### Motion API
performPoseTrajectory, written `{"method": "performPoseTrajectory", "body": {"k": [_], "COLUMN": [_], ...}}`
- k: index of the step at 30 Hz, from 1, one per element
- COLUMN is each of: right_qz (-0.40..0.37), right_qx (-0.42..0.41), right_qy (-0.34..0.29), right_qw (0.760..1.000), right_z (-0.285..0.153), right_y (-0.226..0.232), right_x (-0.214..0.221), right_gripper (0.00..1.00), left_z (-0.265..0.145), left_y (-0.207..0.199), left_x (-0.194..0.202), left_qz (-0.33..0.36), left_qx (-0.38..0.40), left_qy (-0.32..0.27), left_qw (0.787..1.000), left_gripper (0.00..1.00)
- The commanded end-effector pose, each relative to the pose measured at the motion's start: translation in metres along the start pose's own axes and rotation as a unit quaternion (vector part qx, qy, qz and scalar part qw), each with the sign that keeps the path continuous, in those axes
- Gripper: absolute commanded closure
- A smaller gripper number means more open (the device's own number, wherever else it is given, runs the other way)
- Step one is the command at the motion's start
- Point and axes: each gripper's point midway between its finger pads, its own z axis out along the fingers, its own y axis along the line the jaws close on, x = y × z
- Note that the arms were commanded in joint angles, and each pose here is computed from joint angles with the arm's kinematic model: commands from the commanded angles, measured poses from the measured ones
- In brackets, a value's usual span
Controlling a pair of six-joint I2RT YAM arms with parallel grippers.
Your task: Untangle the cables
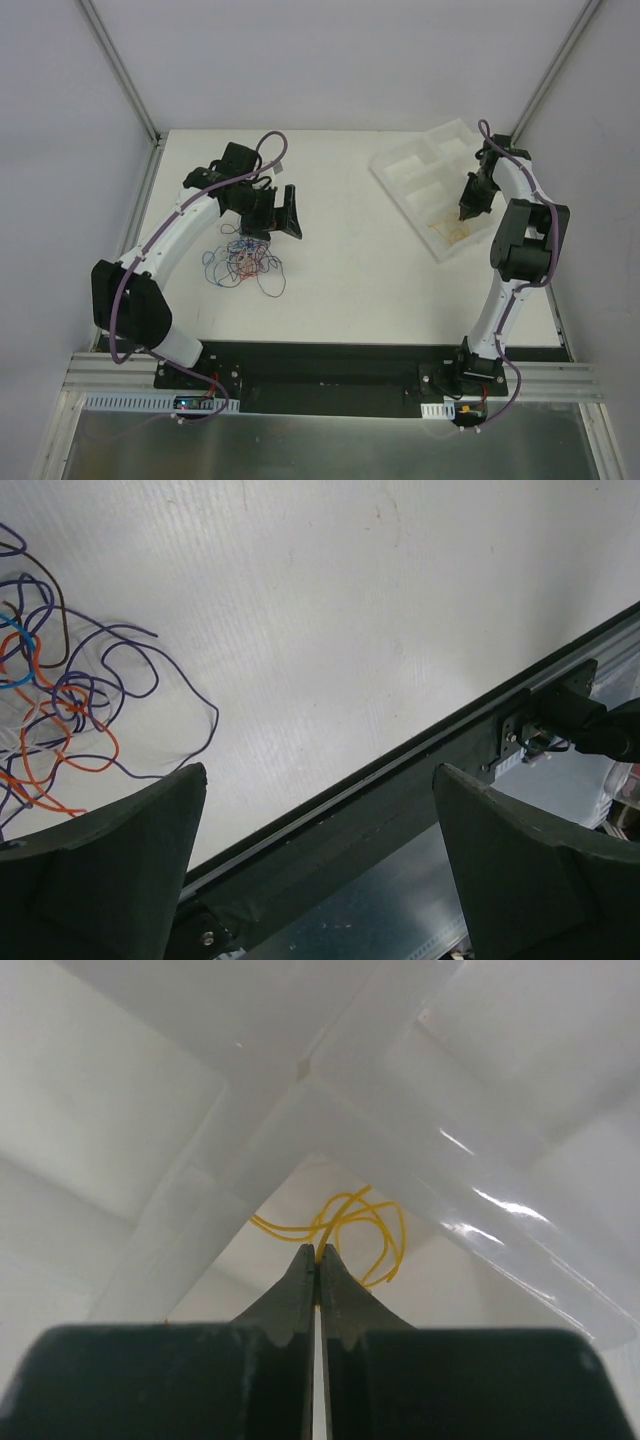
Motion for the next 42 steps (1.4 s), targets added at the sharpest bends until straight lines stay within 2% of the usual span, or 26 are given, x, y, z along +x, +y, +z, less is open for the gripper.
{"method": "performPoseTrajectory", "body": {"k": [1, 3, 4, 5, 6, 7, 9, 11, 16, 17, 18, 20, 22, 25, 28, 30, 32, 36, 42], "right_qz": [-0.003, -0.013, -0.015, -0.018, -0.018, -0.017, -0.018, -0.021, -0.037, -0.045, -0.054, -0.088, -0.11, -0.156, -0.2, -0.213, -0.216, -0.213, -0.211], "right_qx": [0.008, 0.01, 0.026, 0.026, 0.025, 0.027, 0.026, 0.026, 0.043, 0.039, 0.028, -0.016, -0.08, -0.131, -0.132, -0.126, -0.128, -0.14, -0.144], "right_qy": [0.014, 0.005, 0.0, 0.0, 0.001, 0.001, -0.003, -0.01, -0.036, -0.038, -0.049, -0.053, -0.047, -0.036, -0.008, 0.008, 0.013, 0.006, -0.003], "right_qw": [1.0, 1.0, 1.0, 1.0, 1.0, 0.999, 1.0, 0.999, 0.998, 0.997, 0.997, 0.995, 0.99, 0.978, 0.971, 0.969, 0.968, 0.967, 0.967], "right_z": [-0.002, -0.015, -0.021, -0.027, -0.034, -0.042, -0.055, -0.066, -0.101, -0.106, -0.115, -0.124, -0.131, -0.136, -0.129, -0.123, -0.121, -0.122, -0.126], "right_y": [0.003, 0.006, 0.001, 0.002, 0.002, 0.001, 0.002, 0.001, 0.0, 0.004, 0.011, 0.038, 0.071, 0.102, 0.108, 0.105, 0.104, 0.105, 0.101], "right_x": [0.014, 0.022, 0.023, 0.025, 0.028, 0.029, 0.034, 0.039, 0.05, 0.057, 0.063, 0.085, 0.115, 0.158, 0.186, 0.198, 0.203, 0.208, 0.211], "right_gripper": [1.0, 0.96, 0.87, 0.69, 0.56, 0.48, 0.36, 0.31, 0.27, 0.27, 0.27, 0.27, 0.27, 0.27, 0.27, 0.28, 0.28, 0.28, 0.28], "left_z": [-0.02, -0.024, -0.025, -0.027, -0.028, -0.028, -0.031, -0.036, -0.045, -0.04, -0.034, -0.016, 0.001, 0.016, 0.023, 0.031, 0.042, 0.057, 0.065], "left_y": [0.005, 0.015, 0.022, 0.029, 0.036, 0.043, 0.054, 0.067, 0.094, 0.098, 0.1, 0.101, 0.104, 0.106, 0.104, 0.104, 0.11, 0.119, 0.128], "left_x": [0.002, 0.001, 0.0, 0.0, -0.001, 0.0, 0.001, -0.001, 0.001, 0.007, 0.01, 0.023, 0.035, 0.049, 0.065, 0.073, 0.079, 0.079, 0.09], "left_qz": [-0.016, -0.033, -0.044, -0.059, -0.08, -0.101, -0.147, -0.176, -0.201, -0.2, -0.198, -0.199, -0.197, -0.185, -0.216, -0.226, -0.242, -0.277, -0.32], "left_qx": [-0.036, -0.065, -0.08, -0.092, -0.1, -0.101, -0.095, -0.106, -0.154, -0.157, -0.154, -0.138, -0.137, -0.167, -0.175, -0.173, -0.171, -0.177, -0.194], "left_qy": [-0.04, -0.059, -0.065, -0.07, -0.075, -0.074, -0.075, -0.088, -0.117, -0.106, -0.093, -0.047, -0.004, 0.027, 0.039, 0.037, 0.031, 0.016, -0.027], "left_qw": [0.998, 0.996, 0.994, 0.992, 0.989, 0.987, 0.982, 0.975, 0.96, 0.961, 0.963, 0.969, 0.971, 0.968, 0.96, 0.958, 0.955, 0.944, 0.927], "left_gripper": [0.04, 0.04, 0.04, 0.04, 0.04, 0.04, 0.05, 0.05, 0.08, 0.15, 0.29, 0.46, 0.51, 0.46, 0.3, 0.25, 0.27, 0.41, 0.48]}}
